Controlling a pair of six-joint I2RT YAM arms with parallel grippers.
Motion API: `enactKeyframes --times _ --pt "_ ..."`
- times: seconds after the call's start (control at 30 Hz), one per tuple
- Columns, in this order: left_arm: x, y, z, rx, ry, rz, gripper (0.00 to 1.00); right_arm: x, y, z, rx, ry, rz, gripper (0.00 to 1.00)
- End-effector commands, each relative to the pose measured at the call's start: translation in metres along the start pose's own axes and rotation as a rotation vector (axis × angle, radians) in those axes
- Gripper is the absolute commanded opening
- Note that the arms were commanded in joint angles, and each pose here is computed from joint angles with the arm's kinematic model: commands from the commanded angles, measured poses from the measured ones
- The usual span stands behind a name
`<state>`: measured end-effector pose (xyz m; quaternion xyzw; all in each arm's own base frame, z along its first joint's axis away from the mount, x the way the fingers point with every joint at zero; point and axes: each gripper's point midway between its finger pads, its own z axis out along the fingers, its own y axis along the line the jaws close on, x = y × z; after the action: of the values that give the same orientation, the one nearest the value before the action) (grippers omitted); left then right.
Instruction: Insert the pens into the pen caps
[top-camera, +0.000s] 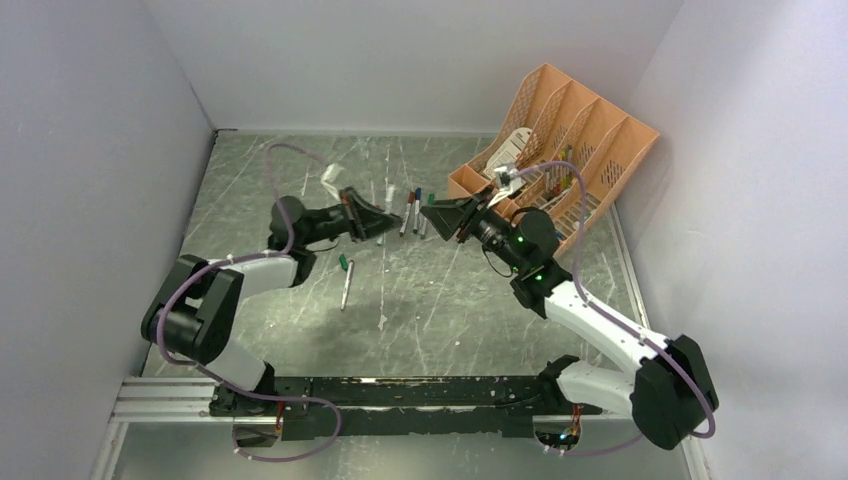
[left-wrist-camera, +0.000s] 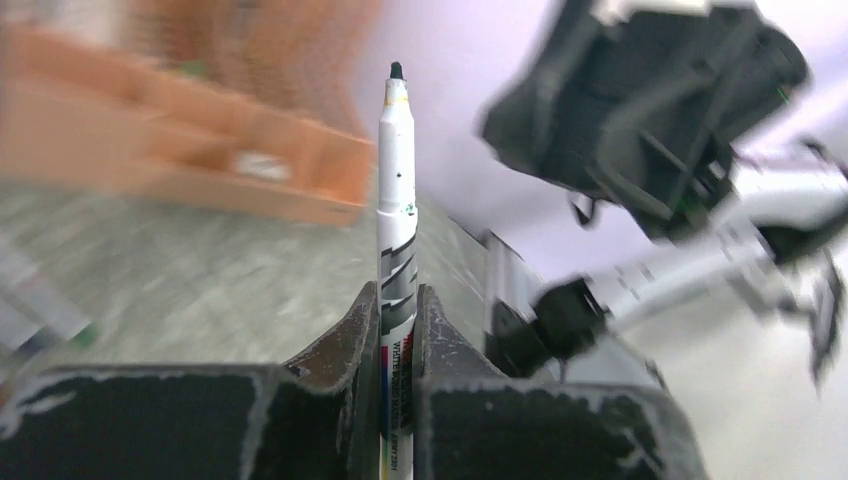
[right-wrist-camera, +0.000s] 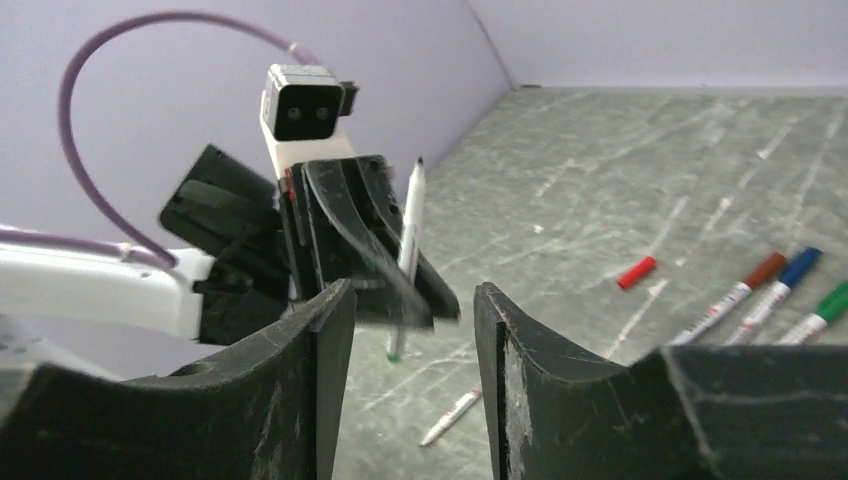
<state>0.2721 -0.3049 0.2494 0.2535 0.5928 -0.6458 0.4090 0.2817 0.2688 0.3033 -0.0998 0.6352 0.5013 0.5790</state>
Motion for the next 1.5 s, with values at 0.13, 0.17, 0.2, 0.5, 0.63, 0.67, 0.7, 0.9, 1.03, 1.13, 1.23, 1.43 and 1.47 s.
enactKeyframes --times 0.13,0.17,0.2,0.5,0.63,0.67,0.7,0.9,1.03,1.13,1.23,1.43,1.47 --pt "-0.050 0.066 -0.101 -0.522 -0.441 -0.070 0.07 0.108 -0.101 0.029 0.398 0.344 -0.101 0.32" --pt "-0.054 0.066 -0.107 -0.562 -0.462 -0.061 0.07 0.121 -0.113 0.035 0.452 0.382 -0.127 0.26" --pt "-0.056 0.066 -0.113 -0.594 -0.474 -0.046 0.07 0.130 -0.123 0.043 0.493 0.411 -0.142 0.20" --pt "-0.050 0.079 -0.148 -0.858 -0.443 -0.067 0.07 0.191 -0.197 0.112 0.707 0.571 -0.226 0.28" --pt "-0.046 0.079 -0.153 -0.884 -0.434 -0.069 0.07 0.220 -0.220 0.129 0.743 0.620 -0.238 0.37" --pt "-0.046 0.079 -0.154 -0.889 -0.431 -0.066 0.07 0.224 -0.222 0.133 0.747 0.625 -0.243 0.38" --pt "-0.045 0.079 -0.154 -0.894 -0.427 -0.065 0.07 0.226 -0.224 0.137 0.749 0.626 -0.248 0.39" --pt "-0.046 0.077 -0.155 -0.895 -0.414 -0.054 0.07 0.229 -0.224 0.154 0.724 0.597 -0.257 0.41" --pt "-0.043 0.077 -0.155 -0.893 -0.404 -0.054 0.07 0.229 -0.224 0.162 0.710 0.589 -0.256 0.44" --pt "-0.042 0.076 -0.155 -0.897 -0.403 -0.051 0.07 0.229 -0.222 0.165 0.699 0.583 -0.251 0.49" --pt "-0.042 0.077 -0.156 -0.898 -0.400 -0.048 0.07 0.225 -0.217 0.167 0.693 0.554 -0.243 0.52" --pt "-0.041 0.079 -0.153 -0.887 -0.392 -0.057 0.07 0.221 -0.210 0.175 0.678 0.521 -0.228 0.55" --pt "-0.040 0.079 -0.152 -0.886 -0.391 -0.062 0.07 0.224 -0.211 0.177 0.678 0.526 -0.228 0.56"
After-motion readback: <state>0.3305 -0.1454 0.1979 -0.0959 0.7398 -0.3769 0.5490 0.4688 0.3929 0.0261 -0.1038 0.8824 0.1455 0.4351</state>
